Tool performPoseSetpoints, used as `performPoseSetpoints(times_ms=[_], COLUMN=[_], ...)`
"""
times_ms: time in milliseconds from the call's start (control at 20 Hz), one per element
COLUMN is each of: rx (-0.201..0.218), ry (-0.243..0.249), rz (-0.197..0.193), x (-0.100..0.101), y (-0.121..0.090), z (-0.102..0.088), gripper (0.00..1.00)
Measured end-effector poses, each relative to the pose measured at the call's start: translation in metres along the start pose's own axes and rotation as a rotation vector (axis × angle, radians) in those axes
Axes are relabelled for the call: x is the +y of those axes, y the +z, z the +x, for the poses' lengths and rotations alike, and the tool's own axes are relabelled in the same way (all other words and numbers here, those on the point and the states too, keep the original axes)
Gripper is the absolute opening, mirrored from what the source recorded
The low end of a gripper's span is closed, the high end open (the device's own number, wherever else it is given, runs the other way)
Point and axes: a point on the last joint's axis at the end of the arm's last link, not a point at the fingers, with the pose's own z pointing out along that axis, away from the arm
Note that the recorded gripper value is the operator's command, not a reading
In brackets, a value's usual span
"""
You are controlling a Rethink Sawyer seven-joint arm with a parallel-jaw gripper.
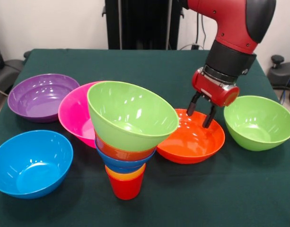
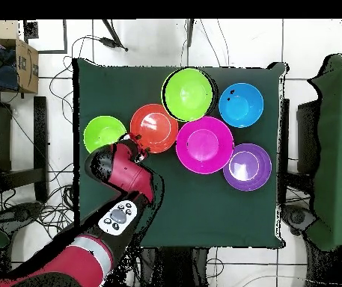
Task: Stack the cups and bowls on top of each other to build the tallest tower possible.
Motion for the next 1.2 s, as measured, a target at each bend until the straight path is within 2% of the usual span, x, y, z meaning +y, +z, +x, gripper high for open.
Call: performPoseSetpoints(times_ms=[50,150,450,550,600,700,900,1050,1200], rx=[0.026,0.053,0.156,0.171,0.195,0.212,0.279,0.298,0.3], ry=[0.006,0.013,0.064,0.072,0.08,0.083,0.081,0.08,0.08], rz=[0.012,0.023,0.049,0.053,0.059,0.066,0.099,0.109,0.112], x=[-0.001,-0.002,-0.002,-0.002,-0.002,-0.003,-0.006,-0.007,-0.008], y=[-0.002,-0.004,-0.02,-0.022,-0.026,-0.029,-0.033,-0.034,-0.033], z=[0.0,-0.001,-0.019,-0.022,-0.025,-0.025,-0.017,-0.014,-0.013], gripper=[1.0,1.0,1.0,1.0,1.0,1.0,1.0,1.0,1.0])
